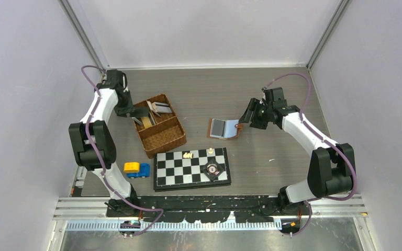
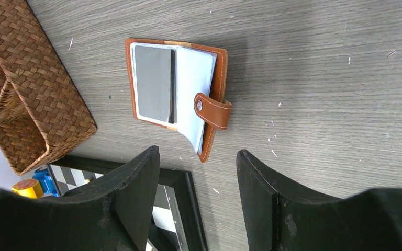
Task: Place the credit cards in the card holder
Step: Pick up the credit card from the storage box.
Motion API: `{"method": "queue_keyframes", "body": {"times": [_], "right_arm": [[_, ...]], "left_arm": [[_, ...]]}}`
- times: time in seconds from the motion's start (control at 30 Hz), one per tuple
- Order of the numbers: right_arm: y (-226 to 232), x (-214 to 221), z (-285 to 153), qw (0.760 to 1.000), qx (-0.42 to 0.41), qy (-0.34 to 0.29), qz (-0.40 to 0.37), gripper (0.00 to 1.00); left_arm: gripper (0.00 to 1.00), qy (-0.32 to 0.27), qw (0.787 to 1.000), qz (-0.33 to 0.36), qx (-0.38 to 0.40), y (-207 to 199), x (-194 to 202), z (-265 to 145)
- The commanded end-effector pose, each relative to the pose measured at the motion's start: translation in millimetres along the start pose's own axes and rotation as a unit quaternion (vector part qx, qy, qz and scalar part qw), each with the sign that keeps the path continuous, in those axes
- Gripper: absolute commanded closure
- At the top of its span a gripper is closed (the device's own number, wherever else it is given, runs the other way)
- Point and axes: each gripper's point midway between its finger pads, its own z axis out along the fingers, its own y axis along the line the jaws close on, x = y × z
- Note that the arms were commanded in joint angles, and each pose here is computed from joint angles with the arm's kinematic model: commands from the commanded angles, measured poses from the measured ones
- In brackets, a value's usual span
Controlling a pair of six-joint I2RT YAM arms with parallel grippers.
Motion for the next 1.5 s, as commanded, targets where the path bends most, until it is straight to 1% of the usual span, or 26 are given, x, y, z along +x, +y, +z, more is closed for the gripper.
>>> {"method": "queue_keyframes", "body": {"times": [0.0, 0.13, 0.17, 0.27, 0.5, 0.53, 0.67, 0.83, 0.97, 1.03, 1.17, 1.47], "right_arm": [[6, -8, -1, 1.000, -0.016, -0.014, -0.006, 0.39], [6, -8, -2, 1.000, -0.016, -0.014, -0.006, 0.39], [5, -8, -1, 1.000, -0.015, -0.014, -0.006, 0.40], [7, -8, -1, 1.000, -0.018, -0.014, -0.006, 0.40], [7, -8, -1, 1.000, -0.018, -0.014, -0.005, 0.39], [7, -8, -1, 1.000, -0.018, -0.014, -0.005, 0.39], [7, -7, -1, 1.000, -0.021, -0.013, -0.004, 0.40], [7, -7, 0, 1.000, -0.022, -0.012, -0.003, 0.39], [8, -6, 0, 1.000, -0.024, -0.011, -0.003, 0.40], [8, -7, 0, 1.000, -0.025, -0.011, -0.002, 0.40], [9, -6, 1, 1.000, -0.026, -0.009, -0.002, 0.40], [10, -5, 2, 1.000, -0.029, -0.004, 0.001, 0.40]], "left_arm": [[0.72, 0.019, 1.000, -0.012, 0.022, -6, 4, 7], [0.79, 0.024, 0.999, -0.016, 0.023, -7, 6, 9], [0.79, 0.024, 0.999, -0.017, 0.023, -7, 6, 10], [0.78, 0.030, 0.999, -0.020, 0.026, -7, 8, 12], [0.72, 0.049, 0.998, -0.030, 0.029, -6, 14, 18], [0.71, 0.052, 0.997, -0.033, 0.043, -11, 14, 18], [0.70, 0.056, 0.996, -0.044, 0.058, -15, 16, 21], [0.70, 0.058, 0.995, -0.053, 0.067, -18, 16, 23], [0.76, 0.057, 0.995, -0.056, 0.066, -17, 16, 23], [0.77, 0.055, 0.995, -0.057, 0.062, -16, 16, 21], [0.76, 0.045, 0.996, -0.053, 0.049, -10, 14, 15], [0.71, 0.025, 0.998, -0.047, 0.037, -4, 8, 3]]}}
